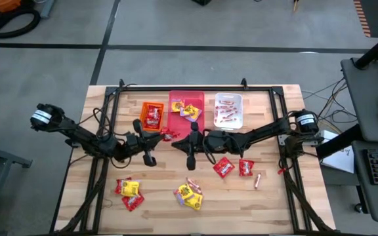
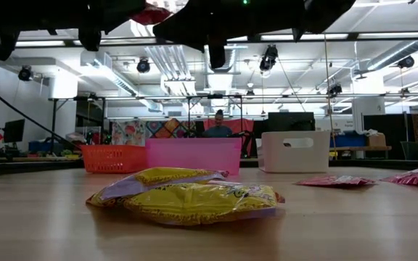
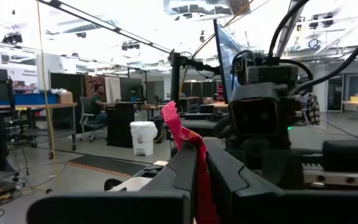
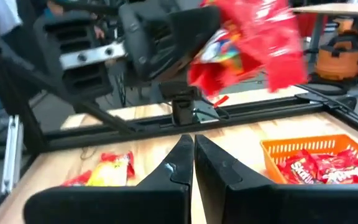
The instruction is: Organize candy in baskets
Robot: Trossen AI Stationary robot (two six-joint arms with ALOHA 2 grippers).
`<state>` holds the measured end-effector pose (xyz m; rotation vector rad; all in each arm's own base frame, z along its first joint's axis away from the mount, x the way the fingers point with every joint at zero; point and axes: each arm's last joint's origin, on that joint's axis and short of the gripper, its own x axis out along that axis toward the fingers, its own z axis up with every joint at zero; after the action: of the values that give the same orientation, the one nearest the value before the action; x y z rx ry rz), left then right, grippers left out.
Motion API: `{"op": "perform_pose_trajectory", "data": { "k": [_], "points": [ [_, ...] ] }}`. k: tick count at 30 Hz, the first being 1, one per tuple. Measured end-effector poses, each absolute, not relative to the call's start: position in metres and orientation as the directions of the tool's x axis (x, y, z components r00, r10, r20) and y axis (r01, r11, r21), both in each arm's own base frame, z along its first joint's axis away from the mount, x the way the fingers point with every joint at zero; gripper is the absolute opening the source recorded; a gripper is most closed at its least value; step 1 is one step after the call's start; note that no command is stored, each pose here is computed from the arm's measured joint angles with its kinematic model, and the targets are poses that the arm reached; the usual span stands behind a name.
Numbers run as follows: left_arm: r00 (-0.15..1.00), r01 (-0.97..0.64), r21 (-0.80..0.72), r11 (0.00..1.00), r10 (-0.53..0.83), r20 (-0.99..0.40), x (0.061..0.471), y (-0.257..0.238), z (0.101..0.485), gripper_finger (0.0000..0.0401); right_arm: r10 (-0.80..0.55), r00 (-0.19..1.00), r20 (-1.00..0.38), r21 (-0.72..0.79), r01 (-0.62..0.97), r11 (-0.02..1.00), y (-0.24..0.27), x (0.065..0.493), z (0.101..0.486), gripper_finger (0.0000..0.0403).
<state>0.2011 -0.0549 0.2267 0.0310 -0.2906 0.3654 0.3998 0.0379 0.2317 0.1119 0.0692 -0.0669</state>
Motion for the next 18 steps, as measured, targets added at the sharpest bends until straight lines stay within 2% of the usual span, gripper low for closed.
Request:
{"op": "perform_pose_trajectory", "data": {
  "k": [4, 7, 12, 18],
  "points": [
    [0.896, -0.362, 0.022, 0.932, 0.341, 0.285, 0.2008, -0.0561, 0.2266, 0.0002, -0.059, 0.996, -0.069, 0.200, 0.072, 0.977, 0.0377, 0.3998, 0.2320, 0.0014],
    [0.916, -0.323, 0.110, 0.940, 0.282, 0.286, 0.2008, -0.0602, 0.2257, 0.0002, 0.004, 0.998, -0.068, 0.291, 0.016, 0.957, 0.0374, 0.4001, 0.2322, 0.0037],
    [0.937, -0.227, 0.187, 0.956, 0.162, 0.309, 0.2005, -0.0647, 0.2259, 0.0002, 0.058, 0.998, -0.033, 0.389, -0.041, 0.920, 0.0328, 0.4007, 0.2354, 0.0107],
    [0.932, -0.257, 0.163, 0.952, 0.200, 0.302, 0.2003, -0.0636, 0.2257, 0.0002, 0.111, 0.993, 0.029, 0.390, -0.114, 0.914, 0.0350, 0.4005, 0.2414, 0.0185]
  ]
}}
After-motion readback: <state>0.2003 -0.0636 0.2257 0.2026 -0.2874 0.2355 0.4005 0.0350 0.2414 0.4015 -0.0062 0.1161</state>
